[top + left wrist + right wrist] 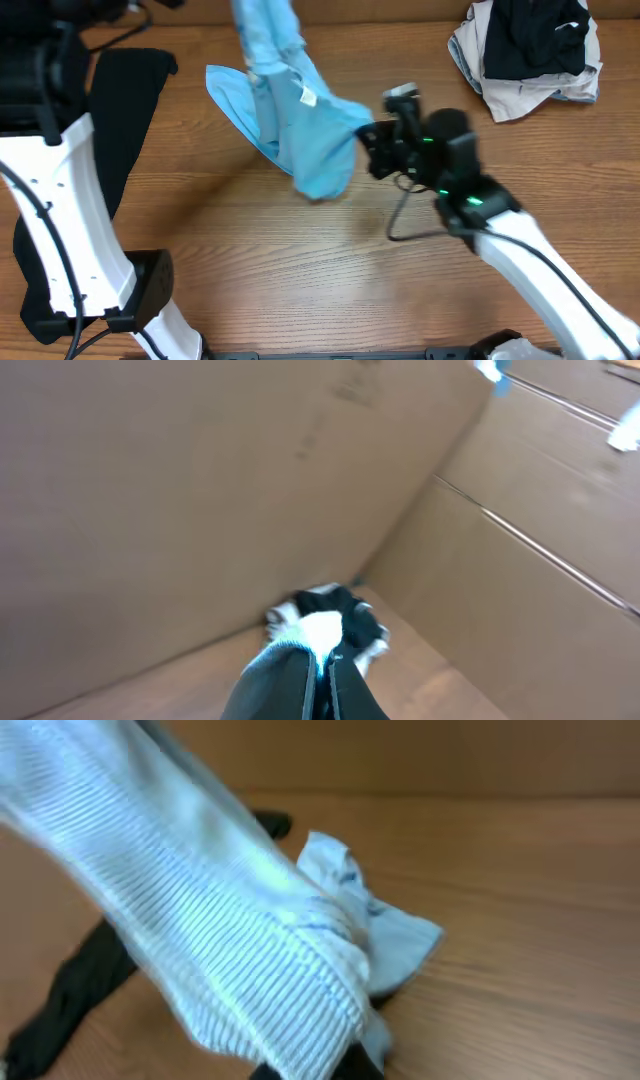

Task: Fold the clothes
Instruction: 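Hold the T-shirt by both shoulders and shake it out in the air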

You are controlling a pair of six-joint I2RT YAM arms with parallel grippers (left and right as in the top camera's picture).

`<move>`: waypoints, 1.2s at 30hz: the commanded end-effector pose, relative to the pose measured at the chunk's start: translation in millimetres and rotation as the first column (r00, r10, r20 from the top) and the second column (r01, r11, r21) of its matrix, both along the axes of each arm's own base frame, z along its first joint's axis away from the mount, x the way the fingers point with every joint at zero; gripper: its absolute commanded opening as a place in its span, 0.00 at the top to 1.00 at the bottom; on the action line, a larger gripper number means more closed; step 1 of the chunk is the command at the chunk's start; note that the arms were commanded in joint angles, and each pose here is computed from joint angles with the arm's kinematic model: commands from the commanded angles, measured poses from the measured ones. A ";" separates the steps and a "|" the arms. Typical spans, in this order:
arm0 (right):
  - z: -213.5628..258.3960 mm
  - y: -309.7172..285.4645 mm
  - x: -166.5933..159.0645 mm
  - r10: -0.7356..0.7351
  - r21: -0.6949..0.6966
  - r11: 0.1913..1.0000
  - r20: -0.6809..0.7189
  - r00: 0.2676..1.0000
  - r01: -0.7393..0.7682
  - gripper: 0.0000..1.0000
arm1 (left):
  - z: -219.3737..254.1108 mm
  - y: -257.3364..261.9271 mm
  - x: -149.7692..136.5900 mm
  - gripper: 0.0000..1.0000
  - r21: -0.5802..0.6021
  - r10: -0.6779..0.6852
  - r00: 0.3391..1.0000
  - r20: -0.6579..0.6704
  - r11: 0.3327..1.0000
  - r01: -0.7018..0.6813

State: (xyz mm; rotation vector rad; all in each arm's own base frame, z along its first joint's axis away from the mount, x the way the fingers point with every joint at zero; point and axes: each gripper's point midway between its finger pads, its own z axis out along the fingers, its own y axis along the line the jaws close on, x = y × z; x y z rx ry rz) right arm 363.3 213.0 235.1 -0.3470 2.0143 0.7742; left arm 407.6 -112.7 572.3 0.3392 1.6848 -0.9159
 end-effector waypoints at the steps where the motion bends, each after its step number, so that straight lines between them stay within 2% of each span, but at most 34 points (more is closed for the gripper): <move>1: 84.6 -50.5 -16.0 -0.143 0.032 0.990 0.140 0.980 0.140 0.96 | 43.2 29.8 -37.4 0.96 0.021 0.093 0.984 0.153 0.995 -0.098; 2: 107.3 -75.2 -27.4 -0.214 0.027 0.977 0.161 0.963 0.212 0.96 | 52.9 41.7 -47.6 0.96 0.020 0.140 0.973 0.182 0.989 -0.146; 5: 141.4 -101.3 -49.5 -0.270 0.017 0.962 0.207 0.940 0.273 0.96 | 69.2 49.5 -71.1 0.96 0.034 0.174 0.953 0.247 0.982 -0.188; 11: 189.6 -114.1 -88.0 -0.282 0.035 0.959 0.251 0.926 0.283 0.96 | 101.6 39.0 -133.9 0.96 0.061 0.166 0.905 0.392 0.977 -0.206; 12: 203.9 -116.9 -99.9 -0.283 0.039 0.958 0.261 0.923 0.283 0.96 | 113.6 38.8 -157.7 0.96 0.058 0.194 0.875 0.444 0.968 -0.244; 17: 231.3 -122.3 -124.5 -0.276 0.032 0.960 0.284 0.918 0.278 0.96 | 143.6 52.4 -220.8 0.96 0.017 0.341 0.735 0.586 0.902 -0.432; 19: 241.3 -124.6 -135.0 -0.267 0.018 0.961 0.301 0.915 0.275 0.96 | 154.8 65.2 -251.7 0.96 -0.028 0.433 0.642 0.633 0.841 -0.540; 23: 254.9 -130.9 -148.4 -0.273 0.000 0.957 0.328 0.904 0.289 0.96 | 159.8 93.6 -287.2 0.96 -0.091 0.578 0.491 0.652 0.702 -0.706; 25: 262.5 -138.6 -153.0 -0.304 -0.001 0.946 0.343 0.889 0.324 0.96 | 155.8 106.6 -297.2 0.96 -0.098 0.630 0.438 0.641 0.633 -0.767; 29: 276.9 -150.3 -161.4 -0.346 -0.003 0.927 0.380 0.858 0.375 0.96 | 143.3 125.8 -293.1 0.96 -0.071 0.692 0.397 0.603 0.542 -0.837; 36: 280.1 -164.4 -156.2 -0.415 -0.005 0.891 0.391 0.821 0.454 0.96 | 124.8 135.1 -249.0 0.96 0.007 0.707 0.455 0.541 0.537 -0.844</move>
